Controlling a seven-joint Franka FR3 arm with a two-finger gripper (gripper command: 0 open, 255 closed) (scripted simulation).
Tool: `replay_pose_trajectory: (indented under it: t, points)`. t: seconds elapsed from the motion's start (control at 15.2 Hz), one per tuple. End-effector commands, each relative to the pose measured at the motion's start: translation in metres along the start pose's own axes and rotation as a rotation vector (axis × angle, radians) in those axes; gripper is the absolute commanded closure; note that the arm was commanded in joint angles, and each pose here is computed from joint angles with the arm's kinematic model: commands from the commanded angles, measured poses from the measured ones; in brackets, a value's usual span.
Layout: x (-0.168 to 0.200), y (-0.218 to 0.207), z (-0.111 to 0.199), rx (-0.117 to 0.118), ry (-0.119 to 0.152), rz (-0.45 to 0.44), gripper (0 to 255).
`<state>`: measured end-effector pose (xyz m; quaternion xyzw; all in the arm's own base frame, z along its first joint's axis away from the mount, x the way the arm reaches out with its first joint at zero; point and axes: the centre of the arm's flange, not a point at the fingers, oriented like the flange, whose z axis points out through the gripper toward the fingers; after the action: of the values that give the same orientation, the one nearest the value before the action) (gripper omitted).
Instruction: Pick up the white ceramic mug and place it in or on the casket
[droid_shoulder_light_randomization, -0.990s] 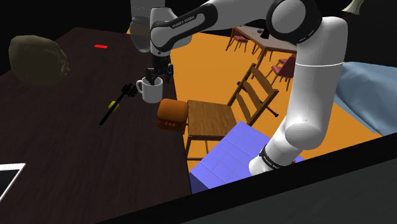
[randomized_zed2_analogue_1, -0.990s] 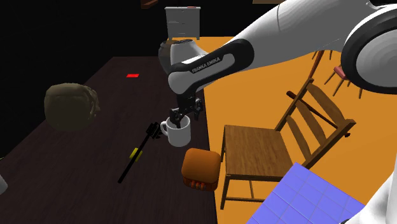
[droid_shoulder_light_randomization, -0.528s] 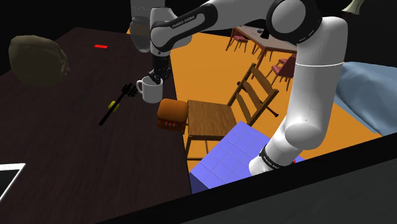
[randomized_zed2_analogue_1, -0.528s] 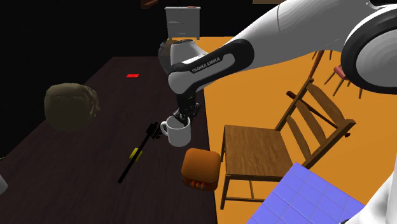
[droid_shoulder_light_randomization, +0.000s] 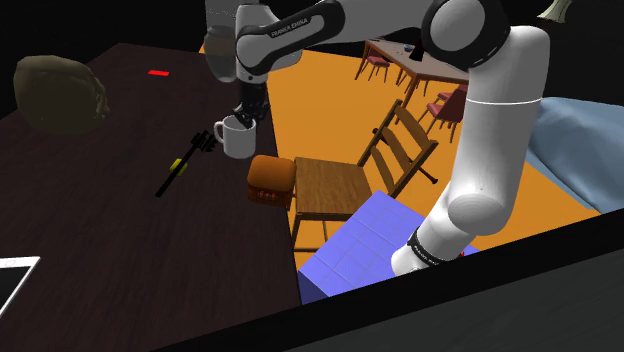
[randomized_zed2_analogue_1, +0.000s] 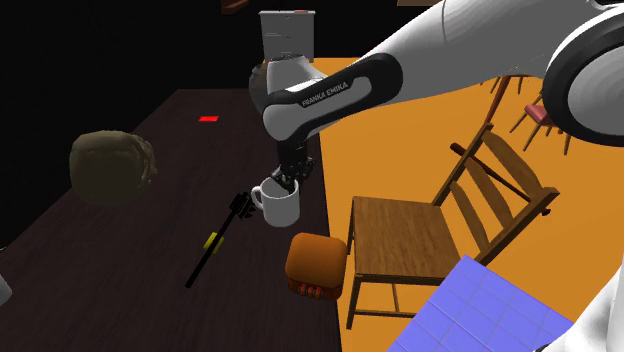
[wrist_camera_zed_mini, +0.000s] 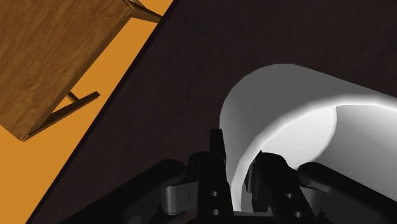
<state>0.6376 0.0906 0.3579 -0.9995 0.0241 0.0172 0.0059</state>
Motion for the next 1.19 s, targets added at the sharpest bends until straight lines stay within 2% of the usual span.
replay_pose_trajectory:
  t: [0.0, 1.12]
  points:
    - [-0.001, 0.0, -0.011, 0.0, 0.0, 0.0, 255]
    - [-0.004, -0.001, -0.101, 0.0, 0.0, 0.0, 255]
